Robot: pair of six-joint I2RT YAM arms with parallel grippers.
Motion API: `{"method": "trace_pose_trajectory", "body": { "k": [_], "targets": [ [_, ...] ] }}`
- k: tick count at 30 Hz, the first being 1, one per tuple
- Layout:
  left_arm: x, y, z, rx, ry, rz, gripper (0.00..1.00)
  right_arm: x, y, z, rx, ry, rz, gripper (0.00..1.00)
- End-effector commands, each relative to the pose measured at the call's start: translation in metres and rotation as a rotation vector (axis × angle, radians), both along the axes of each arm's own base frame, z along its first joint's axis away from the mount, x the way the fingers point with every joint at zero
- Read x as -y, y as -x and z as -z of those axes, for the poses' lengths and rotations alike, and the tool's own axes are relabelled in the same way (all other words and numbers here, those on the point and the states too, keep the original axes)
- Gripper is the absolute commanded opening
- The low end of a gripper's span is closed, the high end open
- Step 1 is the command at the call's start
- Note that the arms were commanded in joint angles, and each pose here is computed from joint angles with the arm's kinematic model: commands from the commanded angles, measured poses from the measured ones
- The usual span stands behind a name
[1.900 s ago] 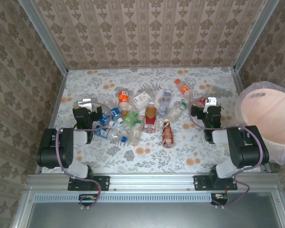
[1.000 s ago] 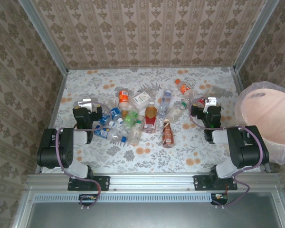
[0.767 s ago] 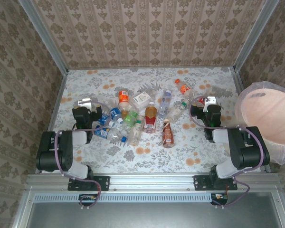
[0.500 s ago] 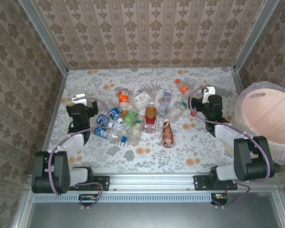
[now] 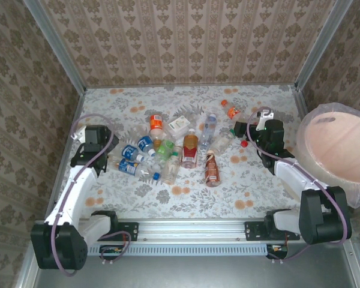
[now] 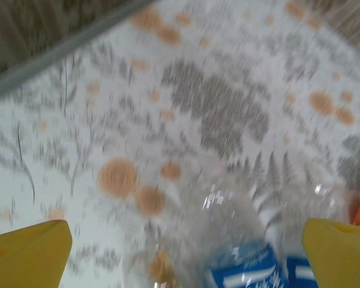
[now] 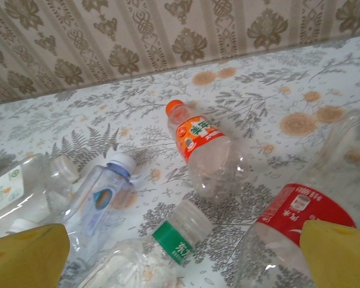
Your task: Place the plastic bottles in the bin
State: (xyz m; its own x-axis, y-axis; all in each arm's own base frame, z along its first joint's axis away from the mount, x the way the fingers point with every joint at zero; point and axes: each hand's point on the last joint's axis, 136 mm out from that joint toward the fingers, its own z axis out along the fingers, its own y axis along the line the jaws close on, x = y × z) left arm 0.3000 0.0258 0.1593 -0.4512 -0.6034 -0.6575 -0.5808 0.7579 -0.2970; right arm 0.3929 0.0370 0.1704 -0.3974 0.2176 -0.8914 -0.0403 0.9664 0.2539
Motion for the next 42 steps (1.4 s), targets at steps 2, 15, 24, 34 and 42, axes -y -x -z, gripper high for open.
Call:
{"method": "trace_pose_trajectory", "body": {
  "k": [2, 15, 24, 34, 42],
  "targets": [
    [0.018, 0.031, 0.044, -0.184, 0.214, -0.056, 1.00, -0.018, 0.006, -0.016, 0.050, -0.075, -0.087, 1.00],
    [0.027, 0.031, 0.101, -0.323, 0.341, -0.140, 0.89, -0.036, 0.016, -0.017, 0.032, -0.104, -0.194, 1.00],
    [0.024, 0.037, 0.129, -0.319, 0.367, -0.193, 0.82, -0.046, 0.019, -0.021, 0.032, -0.126, -0.247, 1.00],
    [0.029, 0.033, 0.143, -0.323, 0.388, -0.175, 0.70, -0.052, 0.022, -0.028, 0.048, -0.149, -0.281, 1.00],
    [0.011, 0.032, 0.097, -0.179, 0.256, -0.116, 0.58, -0.051, 0.025, -0.046, 0.113, -0.171, -0.268, 1.00]
  ]
}}
